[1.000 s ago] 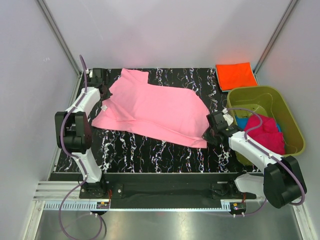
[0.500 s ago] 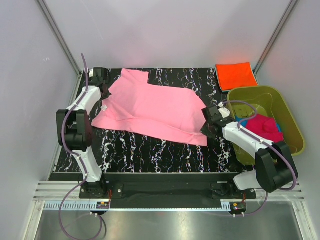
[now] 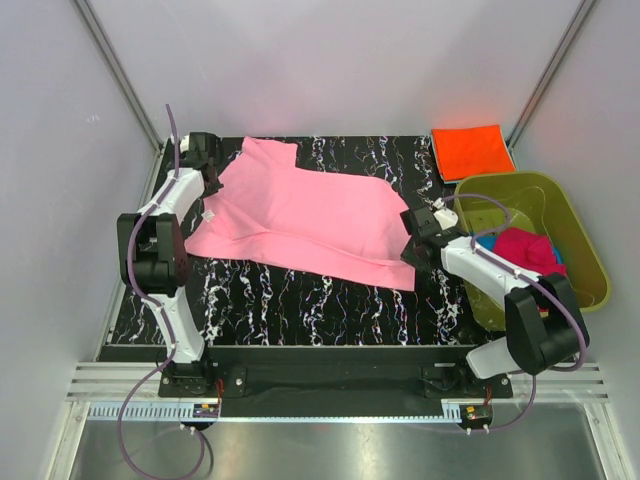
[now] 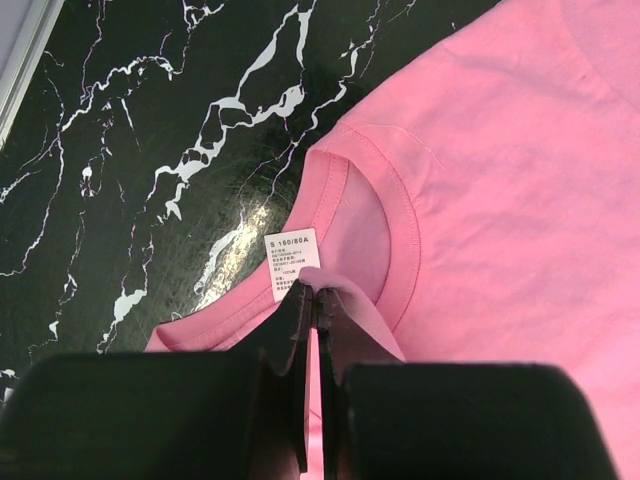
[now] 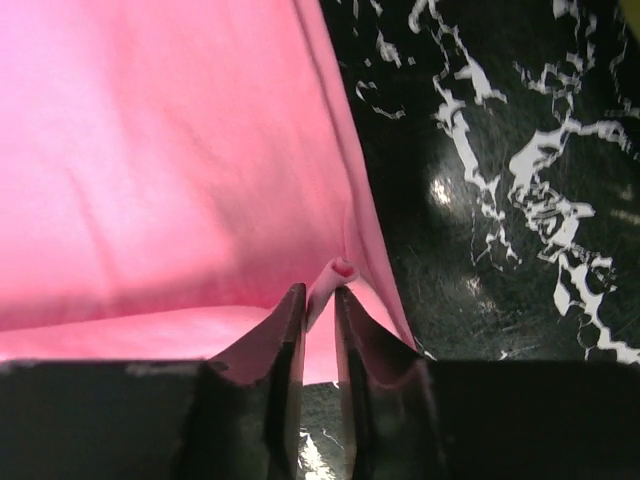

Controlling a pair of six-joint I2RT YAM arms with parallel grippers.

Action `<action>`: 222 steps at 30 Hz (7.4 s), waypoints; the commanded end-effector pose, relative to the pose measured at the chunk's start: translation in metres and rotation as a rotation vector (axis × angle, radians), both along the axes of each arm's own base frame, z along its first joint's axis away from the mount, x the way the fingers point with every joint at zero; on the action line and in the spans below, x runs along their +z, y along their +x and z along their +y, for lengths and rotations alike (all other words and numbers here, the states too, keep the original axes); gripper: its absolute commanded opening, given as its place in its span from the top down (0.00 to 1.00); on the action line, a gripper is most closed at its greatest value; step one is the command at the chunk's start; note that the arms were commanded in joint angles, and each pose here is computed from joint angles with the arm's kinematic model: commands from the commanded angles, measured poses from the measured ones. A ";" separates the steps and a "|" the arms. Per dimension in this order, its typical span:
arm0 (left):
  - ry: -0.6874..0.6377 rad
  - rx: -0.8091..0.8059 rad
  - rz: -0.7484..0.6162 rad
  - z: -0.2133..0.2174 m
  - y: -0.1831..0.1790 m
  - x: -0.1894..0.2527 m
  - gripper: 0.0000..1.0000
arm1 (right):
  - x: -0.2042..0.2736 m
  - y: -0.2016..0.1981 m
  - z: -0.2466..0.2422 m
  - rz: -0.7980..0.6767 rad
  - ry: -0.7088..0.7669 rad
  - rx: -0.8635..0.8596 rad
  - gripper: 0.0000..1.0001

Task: Fold and stack the t-shirts
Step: Fold the tshirt

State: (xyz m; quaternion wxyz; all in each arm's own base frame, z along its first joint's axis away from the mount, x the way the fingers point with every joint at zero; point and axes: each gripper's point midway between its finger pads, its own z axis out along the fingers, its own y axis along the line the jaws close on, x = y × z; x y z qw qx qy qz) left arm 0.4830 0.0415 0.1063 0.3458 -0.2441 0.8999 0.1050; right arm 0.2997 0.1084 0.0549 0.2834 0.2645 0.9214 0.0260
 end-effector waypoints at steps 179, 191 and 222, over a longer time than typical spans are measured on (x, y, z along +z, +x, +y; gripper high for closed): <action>-0.364 -0.460 -0.042 -0.130 -0.015 -0.010 1.00 | 0.059 -0.036 0.086 -0.062 0.253 0.438 0.79; -0.417 -0.538 -0.054 -0.161 -0.008 -0.010 1.00 | 0.055 -0.036 0.083 -0.059 0.238 0.434 0.78; -0.198 -0.373 0.036 -0.115 -0.048 0.021 0.54 | 0.064 -0.040 0.085 -0.078 0.270 0.436 0.76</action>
